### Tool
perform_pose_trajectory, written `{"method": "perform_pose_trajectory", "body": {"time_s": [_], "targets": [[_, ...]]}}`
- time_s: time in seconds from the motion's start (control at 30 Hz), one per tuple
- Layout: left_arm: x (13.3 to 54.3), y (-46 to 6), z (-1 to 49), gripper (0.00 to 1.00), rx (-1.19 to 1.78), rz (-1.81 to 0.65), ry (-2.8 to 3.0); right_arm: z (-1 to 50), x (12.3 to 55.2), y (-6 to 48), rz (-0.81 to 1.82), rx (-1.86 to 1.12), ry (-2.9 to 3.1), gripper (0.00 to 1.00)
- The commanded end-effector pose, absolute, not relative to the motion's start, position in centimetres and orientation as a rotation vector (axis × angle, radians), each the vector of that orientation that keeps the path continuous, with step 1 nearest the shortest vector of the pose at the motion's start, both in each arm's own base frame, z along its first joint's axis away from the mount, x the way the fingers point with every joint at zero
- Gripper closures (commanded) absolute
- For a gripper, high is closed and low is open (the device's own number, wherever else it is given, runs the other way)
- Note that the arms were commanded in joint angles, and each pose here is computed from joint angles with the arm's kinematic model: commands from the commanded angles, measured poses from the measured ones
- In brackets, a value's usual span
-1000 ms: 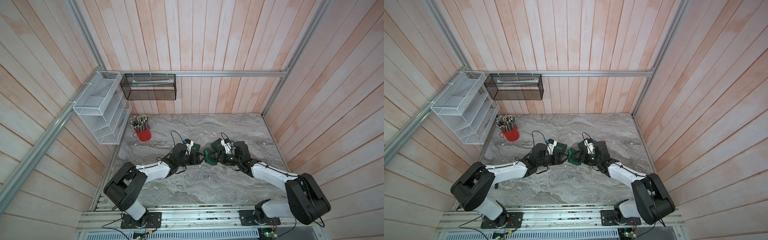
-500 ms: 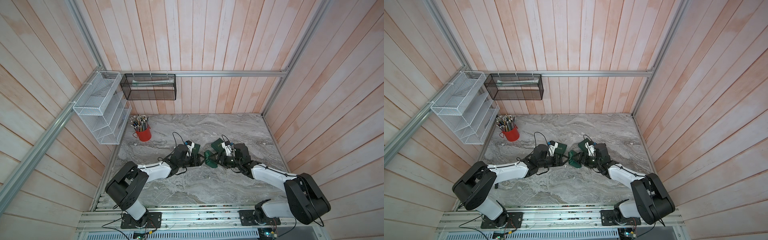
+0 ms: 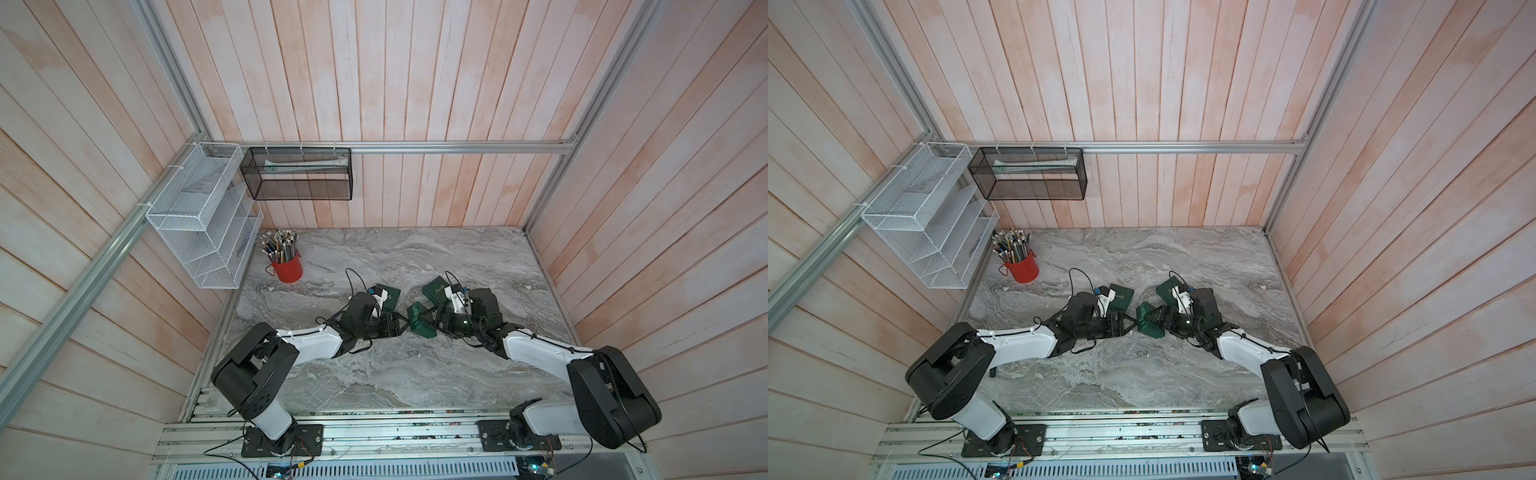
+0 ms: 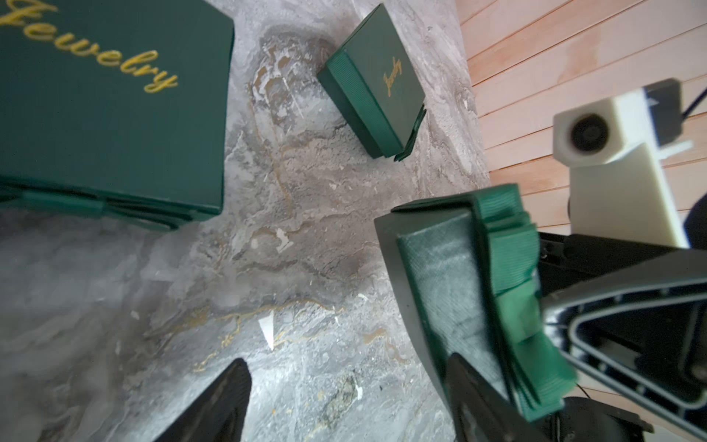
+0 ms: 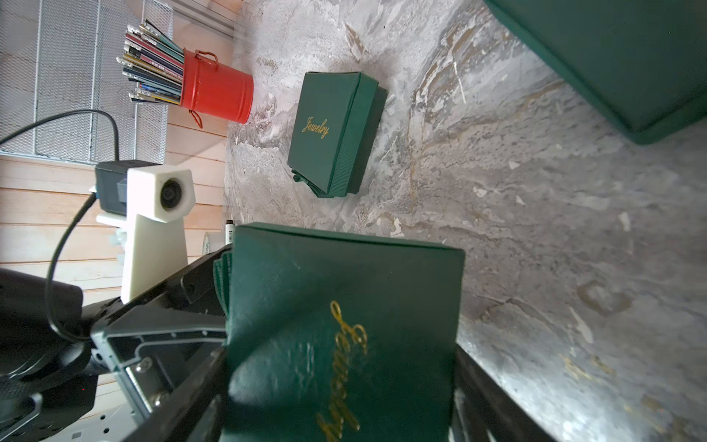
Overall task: Take the rings out of the lift-off lid box
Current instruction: Open the lid on the jewelry box.
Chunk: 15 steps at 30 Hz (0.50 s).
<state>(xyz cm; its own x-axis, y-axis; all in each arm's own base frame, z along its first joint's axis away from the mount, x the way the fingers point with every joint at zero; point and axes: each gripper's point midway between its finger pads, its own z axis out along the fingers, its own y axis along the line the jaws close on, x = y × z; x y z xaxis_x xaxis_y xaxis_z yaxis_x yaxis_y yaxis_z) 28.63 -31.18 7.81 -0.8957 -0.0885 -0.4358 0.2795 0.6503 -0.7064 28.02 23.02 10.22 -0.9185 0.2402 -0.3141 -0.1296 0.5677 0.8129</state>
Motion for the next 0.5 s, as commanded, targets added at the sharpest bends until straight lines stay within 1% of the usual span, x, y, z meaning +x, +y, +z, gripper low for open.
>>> {"method": "perform_pose_trajectory", "body": {"time_s": [0.0,0.3,0.47], "targets": [[26.2,-30.0,3.9,0.19,0.155,-1.064,2.585,12.8,28.5,24.2,1.396,0.009,2.303,0.32],[26.1,-30.1,4.1,0.19,0.160,-1.066,2.584,12.3,28.6,23.9,1.359,0.016,2.319,0.31],[26.0,-29.5,4.3,0.19,0.142,-1.038,2.593,9.9,28.4,22.9,1.256,0.060,2.405,0.31]]}}
